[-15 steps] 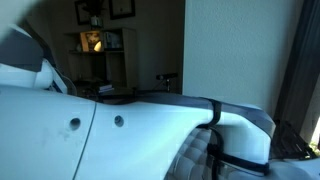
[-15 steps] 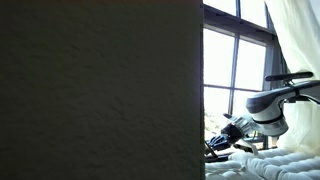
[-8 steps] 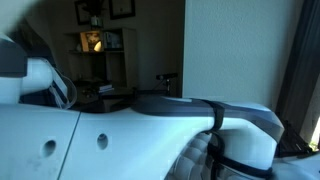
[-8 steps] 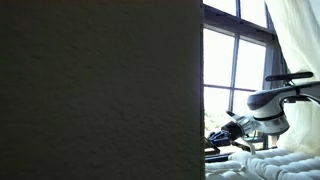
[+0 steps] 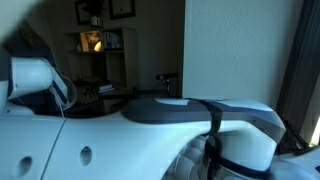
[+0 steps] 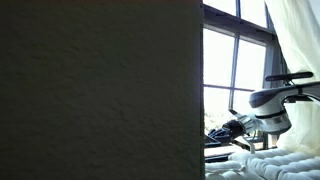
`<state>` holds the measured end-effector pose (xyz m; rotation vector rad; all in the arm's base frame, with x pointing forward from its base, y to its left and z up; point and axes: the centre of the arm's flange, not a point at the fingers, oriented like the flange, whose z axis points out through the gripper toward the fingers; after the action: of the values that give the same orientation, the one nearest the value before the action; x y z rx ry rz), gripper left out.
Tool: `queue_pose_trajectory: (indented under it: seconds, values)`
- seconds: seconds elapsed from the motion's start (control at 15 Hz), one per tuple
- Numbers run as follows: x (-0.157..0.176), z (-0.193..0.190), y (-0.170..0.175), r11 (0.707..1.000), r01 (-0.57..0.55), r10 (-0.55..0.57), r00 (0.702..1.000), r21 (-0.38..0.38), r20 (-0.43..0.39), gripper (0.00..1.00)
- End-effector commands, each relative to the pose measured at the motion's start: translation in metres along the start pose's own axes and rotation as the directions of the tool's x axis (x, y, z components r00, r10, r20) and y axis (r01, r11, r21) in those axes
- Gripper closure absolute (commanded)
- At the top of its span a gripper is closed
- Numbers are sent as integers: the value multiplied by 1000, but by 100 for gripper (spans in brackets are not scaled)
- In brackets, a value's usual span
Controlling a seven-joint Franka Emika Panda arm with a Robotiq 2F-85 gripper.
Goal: Open the slot in the window screen
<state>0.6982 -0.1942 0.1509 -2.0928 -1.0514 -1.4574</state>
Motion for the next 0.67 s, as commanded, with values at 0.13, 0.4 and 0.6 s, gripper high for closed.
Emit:
queue_pose_trajectory:
  seconds: [0.13, 0.4, 0.6]
  values:
    - [15, -6, -15, 997, 42, -52, 989, -71, -137, 100]
    - [19, -5, -18, 994, 51, -68, 981, -96, -183, 100]
    - [18, -4, -19, 993, 36, -60, 976, -116, -209, 100]
